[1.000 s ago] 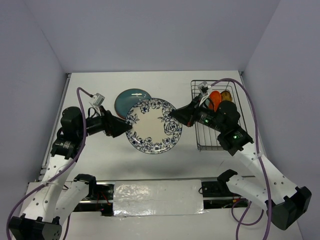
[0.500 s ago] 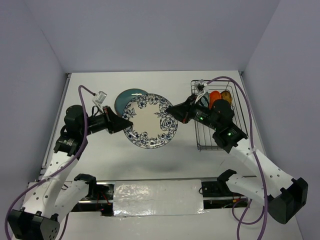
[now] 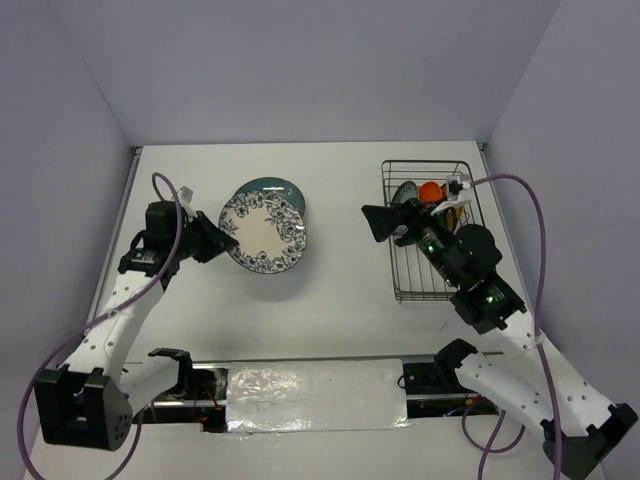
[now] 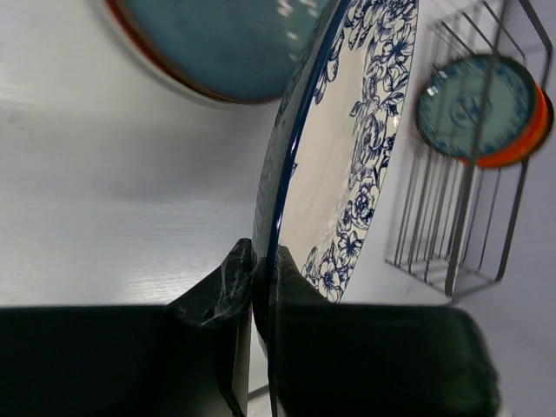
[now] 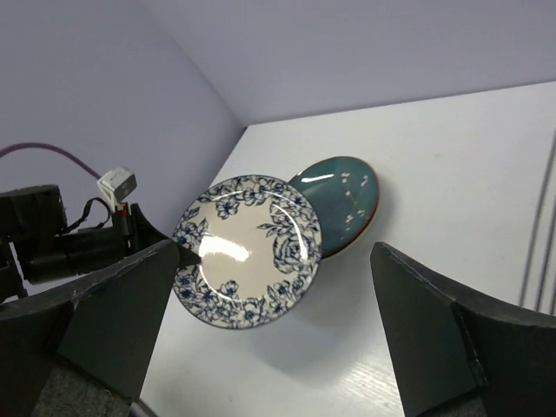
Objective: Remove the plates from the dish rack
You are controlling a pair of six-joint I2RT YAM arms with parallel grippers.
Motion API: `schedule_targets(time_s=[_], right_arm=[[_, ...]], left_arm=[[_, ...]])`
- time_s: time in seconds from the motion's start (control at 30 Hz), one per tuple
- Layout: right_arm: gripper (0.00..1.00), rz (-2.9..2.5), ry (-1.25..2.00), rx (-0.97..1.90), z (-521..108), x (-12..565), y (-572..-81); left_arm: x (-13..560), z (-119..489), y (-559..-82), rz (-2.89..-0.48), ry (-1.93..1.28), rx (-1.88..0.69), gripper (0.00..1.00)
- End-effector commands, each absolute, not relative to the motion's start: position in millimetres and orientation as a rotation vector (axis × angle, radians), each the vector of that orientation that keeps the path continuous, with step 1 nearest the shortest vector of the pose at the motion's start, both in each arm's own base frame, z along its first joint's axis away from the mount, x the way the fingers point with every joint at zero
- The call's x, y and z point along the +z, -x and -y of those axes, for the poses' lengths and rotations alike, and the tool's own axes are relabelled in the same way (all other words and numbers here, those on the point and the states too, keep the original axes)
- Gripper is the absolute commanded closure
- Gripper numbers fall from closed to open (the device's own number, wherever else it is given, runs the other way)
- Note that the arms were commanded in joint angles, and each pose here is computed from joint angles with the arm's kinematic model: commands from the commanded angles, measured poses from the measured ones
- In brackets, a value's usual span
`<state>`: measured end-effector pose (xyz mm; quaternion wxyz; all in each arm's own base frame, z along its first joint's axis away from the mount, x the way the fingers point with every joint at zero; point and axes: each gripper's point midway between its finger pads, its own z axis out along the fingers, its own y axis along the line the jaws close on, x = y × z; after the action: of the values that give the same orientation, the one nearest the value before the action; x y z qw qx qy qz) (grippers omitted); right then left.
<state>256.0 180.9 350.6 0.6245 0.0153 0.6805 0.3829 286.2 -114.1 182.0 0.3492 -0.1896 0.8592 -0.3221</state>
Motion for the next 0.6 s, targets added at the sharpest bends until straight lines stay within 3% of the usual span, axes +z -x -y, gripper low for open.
schedule_targets(time_s=[0.0, 0.33, 0.57], right_arm=[[0.01, -1.562, -0.125, 0.734, -148.7, 338.9, -256.4], [0.01, -1.591, -0.067, 0.671, -136.4, 330.9, -240.8], [0.01, -1.602, -0.056, 0.629, -129.0, 324.5, -237.3]], left_arm=[[250.2, 100.2, -336.6, -1.975, 0.584, -0.919, 1.00], [219.8, 92.1, -417.6, -2.015, 0.703, -0.982, 1.00], [197.4, 99.1, -445.1, -2.036, 0.706, -1.050, 1.00]])
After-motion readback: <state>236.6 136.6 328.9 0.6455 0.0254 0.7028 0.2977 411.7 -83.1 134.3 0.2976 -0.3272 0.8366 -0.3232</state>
